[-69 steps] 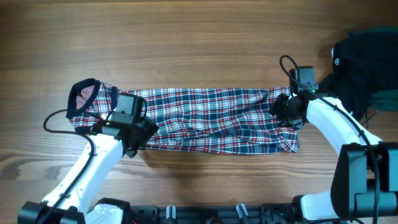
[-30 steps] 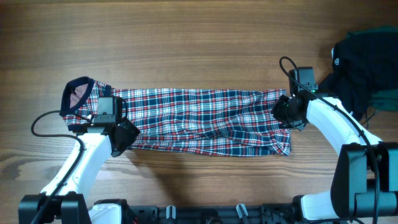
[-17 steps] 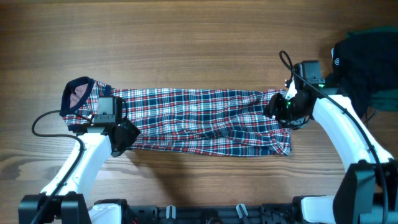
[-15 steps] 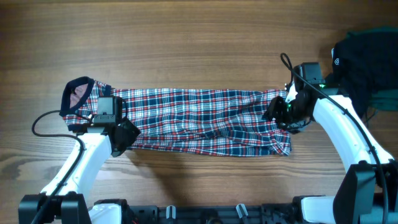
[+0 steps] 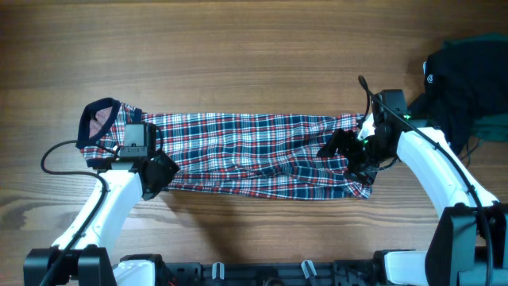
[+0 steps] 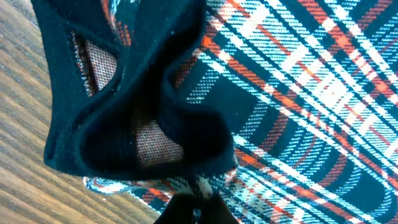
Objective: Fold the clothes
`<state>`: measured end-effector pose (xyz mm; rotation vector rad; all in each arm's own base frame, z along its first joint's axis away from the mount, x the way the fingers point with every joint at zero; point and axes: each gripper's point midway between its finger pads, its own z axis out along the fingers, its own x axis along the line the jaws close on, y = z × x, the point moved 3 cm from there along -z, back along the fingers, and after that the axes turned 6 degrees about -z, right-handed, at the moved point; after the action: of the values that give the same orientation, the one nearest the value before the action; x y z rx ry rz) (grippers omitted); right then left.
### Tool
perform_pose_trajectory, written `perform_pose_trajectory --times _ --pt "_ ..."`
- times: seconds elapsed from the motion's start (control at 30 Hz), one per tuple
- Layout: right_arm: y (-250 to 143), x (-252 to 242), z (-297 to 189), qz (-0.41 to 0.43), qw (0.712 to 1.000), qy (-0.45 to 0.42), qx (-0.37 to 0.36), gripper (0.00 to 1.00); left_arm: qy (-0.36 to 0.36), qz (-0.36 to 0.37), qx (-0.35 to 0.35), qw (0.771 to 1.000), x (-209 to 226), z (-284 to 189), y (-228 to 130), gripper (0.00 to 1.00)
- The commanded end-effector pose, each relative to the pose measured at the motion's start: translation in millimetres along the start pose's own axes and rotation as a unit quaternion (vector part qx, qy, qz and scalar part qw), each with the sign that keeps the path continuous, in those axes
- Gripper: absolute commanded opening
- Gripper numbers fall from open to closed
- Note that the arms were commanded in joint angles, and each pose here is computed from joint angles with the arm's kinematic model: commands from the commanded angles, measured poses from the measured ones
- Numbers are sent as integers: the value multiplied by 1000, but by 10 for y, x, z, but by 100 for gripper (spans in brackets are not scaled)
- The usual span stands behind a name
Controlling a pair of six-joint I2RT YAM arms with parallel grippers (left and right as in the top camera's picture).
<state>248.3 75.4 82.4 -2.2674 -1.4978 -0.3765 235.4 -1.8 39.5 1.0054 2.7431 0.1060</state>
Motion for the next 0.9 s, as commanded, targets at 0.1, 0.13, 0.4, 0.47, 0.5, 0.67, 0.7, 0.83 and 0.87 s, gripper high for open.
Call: perform_pose_trajectory --times 0.1,0.13,0.4,0.47,0.5,0.67,0.7,0.83,0.87 --pt "-47 57 6 22 1000 12 7 91 0 4 2 1000 22 26 0 4" --pt "-70 74 19 27 999 12 11 92 0 4 2 1000 22 26 0 4" --pt "-248 -170 99 149 986 -71 21 91 5 4 6 1000 44 26 -19 4" --pt "-219 -215 109 160 984 -83 9 94 5 4 7 1000 46 26 -21 4" --pt "-215 -219 124 164 983 -81 7 96 5 4 6 1000 44 26 -19 4" --pt "-175 -307 368 165 985 -52 -13 97 4 4 5 1000 39 26 -15 4" --pt "-162 -310 395 162 986 -47 -18 96 4 4 5 1000 40 26 -15 4" --pt "-59 -267 410 133 990 -32 -40 91 4 4 5 1000 40 26 -15 4" --pt "-31 -254 408 124 991 -29 -45 88 4 4 5 1000 40 26 -15 4"
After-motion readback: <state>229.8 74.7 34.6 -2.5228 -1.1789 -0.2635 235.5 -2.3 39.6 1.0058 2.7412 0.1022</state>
